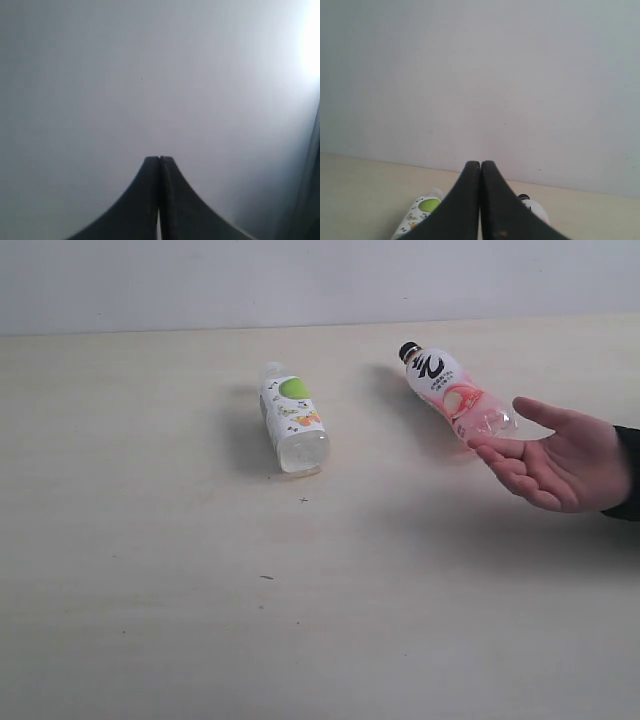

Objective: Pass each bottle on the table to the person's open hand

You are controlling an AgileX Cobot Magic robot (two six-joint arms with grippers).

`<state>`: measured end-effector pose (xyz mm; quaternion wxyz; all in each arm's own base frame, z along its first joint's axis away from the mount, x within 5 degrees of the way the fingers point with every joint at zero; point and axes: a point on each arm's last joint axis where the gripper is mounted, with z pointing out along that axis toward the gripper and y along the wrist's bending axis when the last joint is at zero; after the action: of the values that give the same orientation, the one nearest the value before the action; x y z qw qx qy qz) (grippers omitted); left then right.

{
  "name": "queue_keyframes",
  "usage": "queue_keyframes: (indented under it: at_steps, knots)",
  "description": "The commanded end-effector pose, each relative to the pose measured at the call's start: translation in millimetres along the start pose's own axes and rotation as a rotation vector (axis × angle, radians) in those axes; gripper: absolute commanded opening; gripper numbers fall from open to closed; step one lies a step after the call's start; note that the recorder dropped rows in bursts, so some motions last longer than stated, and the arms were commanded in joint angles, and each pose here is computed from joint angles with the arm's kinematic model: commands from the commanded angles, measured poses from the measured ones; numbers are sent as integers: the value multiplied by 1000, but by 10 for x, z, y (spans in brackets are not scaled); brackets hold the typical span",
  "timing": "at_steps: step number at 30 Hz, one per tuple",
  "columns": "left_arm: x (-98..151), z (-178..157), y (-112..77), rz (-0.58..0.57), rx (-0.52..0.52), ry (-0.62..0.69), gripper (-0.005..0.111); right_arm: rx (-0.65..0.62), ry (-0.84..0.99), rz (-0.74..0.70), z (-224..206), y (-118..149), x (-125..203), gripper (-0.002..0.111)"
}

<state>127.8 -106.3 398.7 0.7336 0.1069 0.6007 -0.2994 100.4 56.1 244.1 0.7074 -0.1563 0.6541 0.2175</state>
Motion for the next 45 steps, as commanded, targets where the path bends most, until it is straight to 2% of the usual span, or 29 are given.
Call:
queue_keyframes:
  at_steps: [1,4,5,6,9,15,18,25,27,38,41,45]
  knots:
    - [83,668,-50,94,-77,202,0,0,-6,-3,-6,-1,-1,0]
    - [311,1038,118,146,-252,355,0,0,-6,-3,-6,-1,-1,0]
    - [388,1154,203,274,-320,395,0,0,-6,-3,-6,-1,-1,0]
    - [503,1231,285,342,-402,441,0,0,-6,-3,-6,-1,-1,0]
    - [826,1377,457,463,-586,555,0,0,-6,-3,-6,-1,-1,0]
    - [1286,1533,568,792,-588,772,0,0,-6,-3,-6,-1,-1,0]
    - [1327,1503,711,837,-742,820,0,0,-6,-3,-6,-1,-1,0]
    - [1133,1318,1181,861,-1074,871,0,1,-6,-2,-6,-1,-2,0]
    - [1112,1259,1279,866,-1135,889,0,1,-6,-2,-6,-1,-2,0]
    - [1166,1202,1307,874,-1116,912,0,0,-6,-3,-6,-1,-1,0]
    - [1235,1225,1291,867,-1044,917,0,0,-6,-3,-6,-1,-1,0]
    - [1429,1257,1250,841,-859,935,0,0,-6,-3,-6,-1,-1,0]
